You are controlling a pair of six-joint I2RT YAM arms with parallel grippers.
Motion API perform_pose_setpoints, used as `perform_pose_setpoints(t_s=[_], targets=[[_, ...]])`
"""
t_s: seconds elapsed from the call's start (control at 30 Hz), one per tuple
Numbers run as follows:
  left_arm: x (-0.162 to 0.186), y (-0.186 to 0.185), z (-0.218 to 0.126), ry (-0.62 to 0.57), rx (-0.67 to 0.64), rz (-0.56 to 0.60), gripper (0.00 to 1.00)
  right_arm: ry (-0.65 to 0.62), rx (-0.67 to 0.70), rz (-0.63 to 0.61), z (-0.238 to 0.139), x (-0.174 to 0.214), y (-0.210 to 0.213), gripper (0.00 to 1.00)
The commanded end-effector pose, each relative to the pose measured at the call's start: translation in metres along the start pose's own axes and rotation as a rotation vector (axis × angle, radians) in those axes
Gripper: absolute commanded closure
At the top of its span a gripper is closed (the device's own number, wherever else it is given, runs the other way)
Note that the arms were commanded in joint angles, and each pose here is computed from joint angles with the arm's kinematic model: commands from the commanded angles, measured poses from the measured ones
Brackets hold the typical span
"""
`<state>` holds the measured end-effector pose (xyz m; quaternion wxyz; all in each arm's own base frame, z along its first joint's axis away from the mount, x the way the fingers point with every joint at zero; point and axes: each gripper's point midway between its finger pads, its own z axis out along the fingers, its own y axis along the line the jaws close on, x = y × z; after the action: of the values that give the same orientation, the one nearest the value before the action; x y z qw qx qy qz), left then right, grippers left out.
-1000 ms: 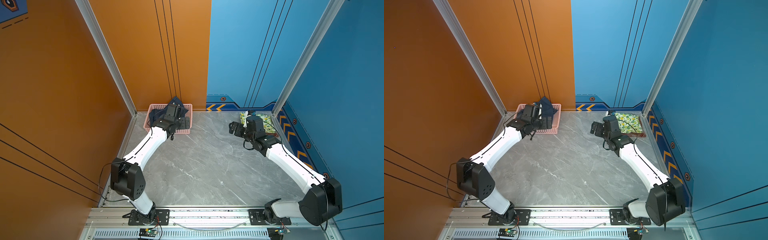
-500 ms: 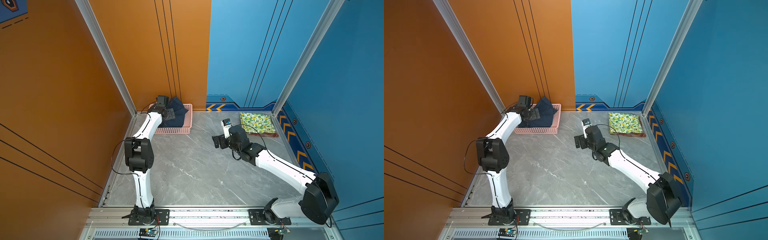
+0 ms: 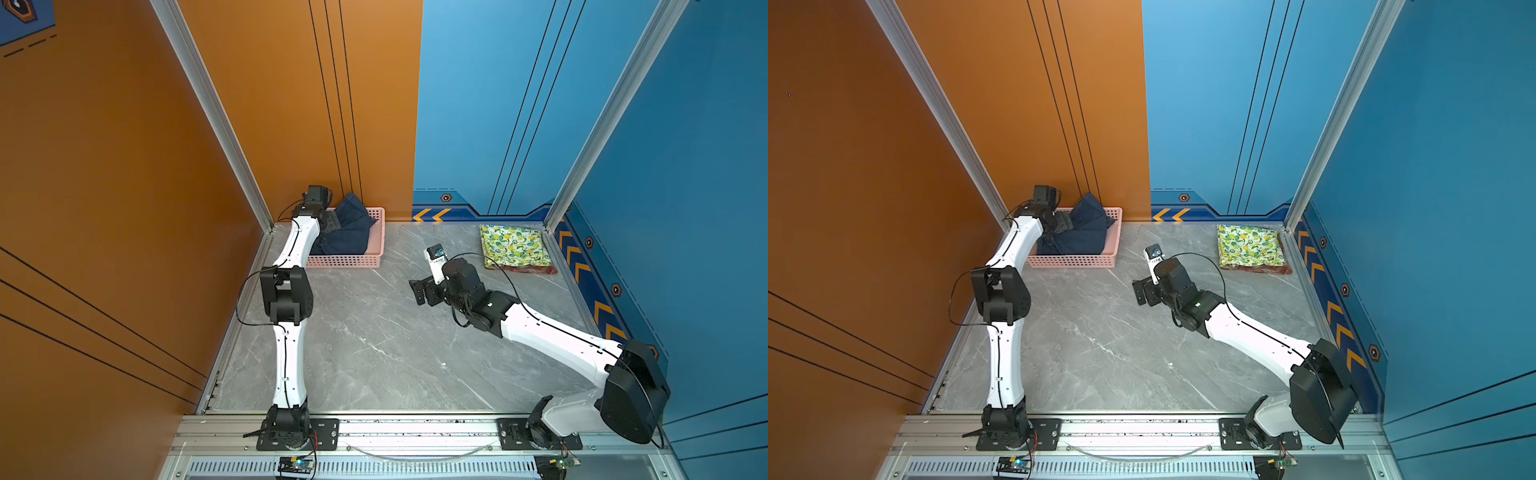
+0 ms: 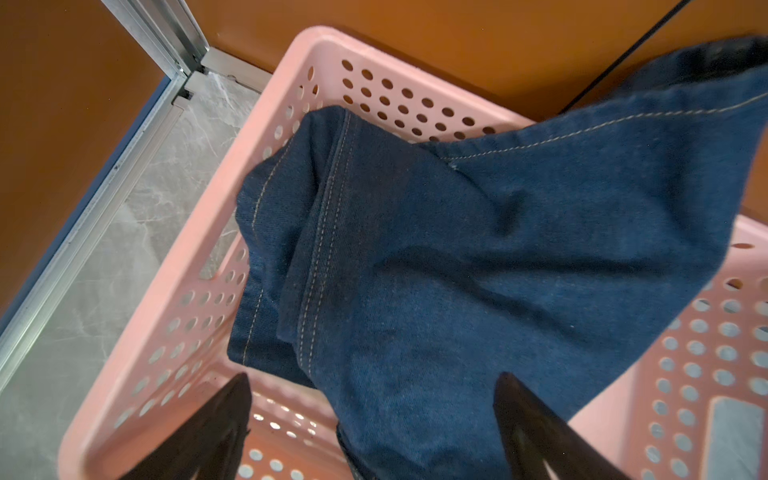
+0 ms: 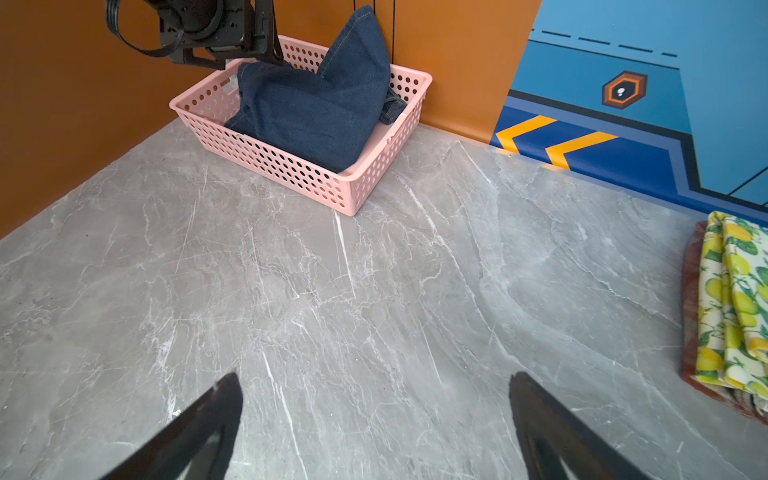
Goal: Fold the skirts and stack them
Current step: 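Grasp the denim skirt in the pink basket with the left gripper while the right withdraws, then lift the denim skirt from the basket with the left gripper onto the table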
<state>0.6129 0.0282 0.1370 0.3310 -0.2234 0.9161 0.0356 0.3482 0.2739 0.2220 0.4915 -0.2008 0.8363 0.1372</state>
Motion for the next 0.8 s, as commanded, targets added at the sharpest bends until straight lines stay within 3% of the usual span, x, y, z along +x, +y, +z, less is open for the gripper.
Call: perform_pose_setpoints(t_s=[0.0,0.17,0.23,0.27,0.37,0.6,0.77], targets=[[0.01,0.011,0.014,0.051,-0.028,-0.026,0.11,-0.041,0.059,0.035,0.0,-0.017,-0.01,0.0],[0.024,0.011,0.044,0.093,-0.016,-0.046,0.21,-0.021,0.092,0.042,0.002,-0.02,-0.016,0.0],[0.024,0.011,0.052,0.097,-0.002,-0.061,0.34,-0.011,0.114,0.042,0.002,-0.025,-0.019,0.0],[0.02,0.009,0.053,0.092,0.021,-0.068,0.47,-0.006,0.122,0.048,0.001,-0.028,-0.022,0.0],[-0.003,-0.003,0.041,0.045,0.104,-0.098,0.98,-0.007,0.142,0.099,-0.003,-0.036,-0.031,0.0],[-0.072,-0.046,-0.047,-0.157,0.296,-0.088,1.0,-0.033,0.215,0.293,-0.02,-0.044,-0.085,0.0],[-0.112,-0.076,-0.121,-0.325,0.434,-0.051,1.0,-0.067,0.236,0.291,-0.029,-0.033,-0.107,0.0]])
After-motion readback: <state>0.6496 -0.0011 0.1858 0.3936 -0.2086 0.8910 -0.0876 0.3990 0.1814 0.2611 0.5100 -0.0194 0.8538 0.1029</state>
